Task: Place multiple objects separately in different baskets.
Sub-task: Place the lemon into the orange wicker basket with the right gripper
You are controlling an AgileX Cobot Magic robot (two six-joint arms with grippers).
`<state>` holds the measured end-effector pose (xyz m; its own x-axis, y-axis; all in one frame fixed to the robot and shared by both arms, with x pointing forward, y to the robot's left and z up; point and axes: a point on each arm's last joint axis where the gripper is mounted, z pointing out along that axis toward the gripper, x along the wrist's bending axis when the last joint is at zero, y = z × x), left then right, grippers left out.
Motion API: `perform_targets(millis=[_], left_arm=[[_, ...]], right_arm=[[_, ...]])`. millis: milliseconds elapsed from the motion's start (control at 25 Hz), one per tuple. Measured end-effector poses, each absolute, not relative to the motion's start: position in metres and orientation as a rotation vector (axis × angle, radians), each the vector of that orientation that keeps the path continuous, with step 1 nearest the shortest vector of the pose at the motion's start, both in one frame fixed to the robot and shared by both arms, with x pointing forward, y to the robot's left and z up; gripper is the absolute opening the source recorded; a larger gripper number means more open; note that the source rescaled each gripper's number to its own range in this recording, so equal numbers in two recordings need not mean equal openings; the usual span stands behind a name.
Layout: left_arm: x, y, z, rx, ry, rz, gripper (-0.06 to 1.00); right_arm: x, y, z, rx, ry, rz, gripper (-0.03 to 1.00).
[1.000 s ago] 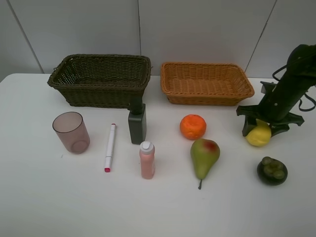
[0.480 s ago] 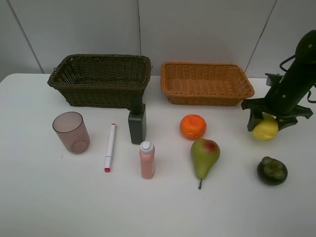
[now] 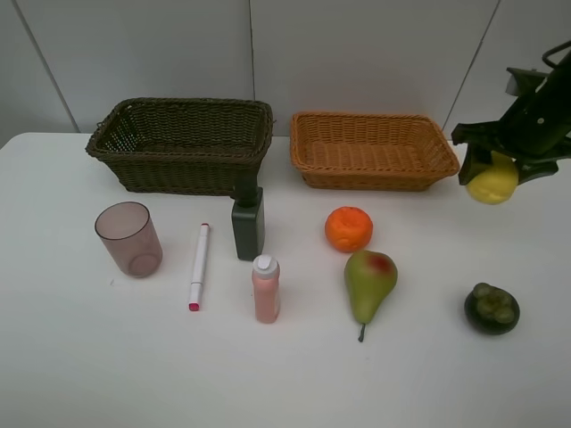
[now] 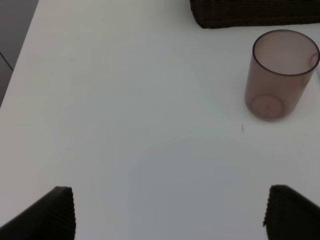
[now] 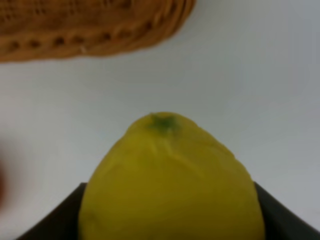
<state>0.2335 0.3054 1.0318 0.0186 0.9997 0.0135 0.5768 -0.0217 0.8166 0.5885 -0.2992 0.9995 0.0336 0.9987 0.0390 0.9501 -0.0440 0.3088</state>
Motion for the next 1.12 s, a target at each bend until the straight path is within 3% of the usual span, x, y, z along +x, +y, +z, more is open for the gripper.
perform_targets(millis=[320,520,840,1120], left_arm=[[0.234,0.305,1.032,1.668,1.626,0.856,1.0],[0.234,0.305,1.032,1.668,1.626,0.856,1.0],[0.234,0.305,1.032,1.668,1.626,0.856,1.0],[0.234,0.305,1.032,1.668,1.626,0.856,1.0]], right_arm=[[0.624,-0.296,1.057,1.881,1.909,0.648,0.01],[0.644,-0.29,1.069,1.803,1.857,0.835,0.01],[0.678,-0.286,1.037,1.787,1.848,0.922,0.01],[0.7,-0.279,0.982,1.844,1.895,0.867,0.01]])
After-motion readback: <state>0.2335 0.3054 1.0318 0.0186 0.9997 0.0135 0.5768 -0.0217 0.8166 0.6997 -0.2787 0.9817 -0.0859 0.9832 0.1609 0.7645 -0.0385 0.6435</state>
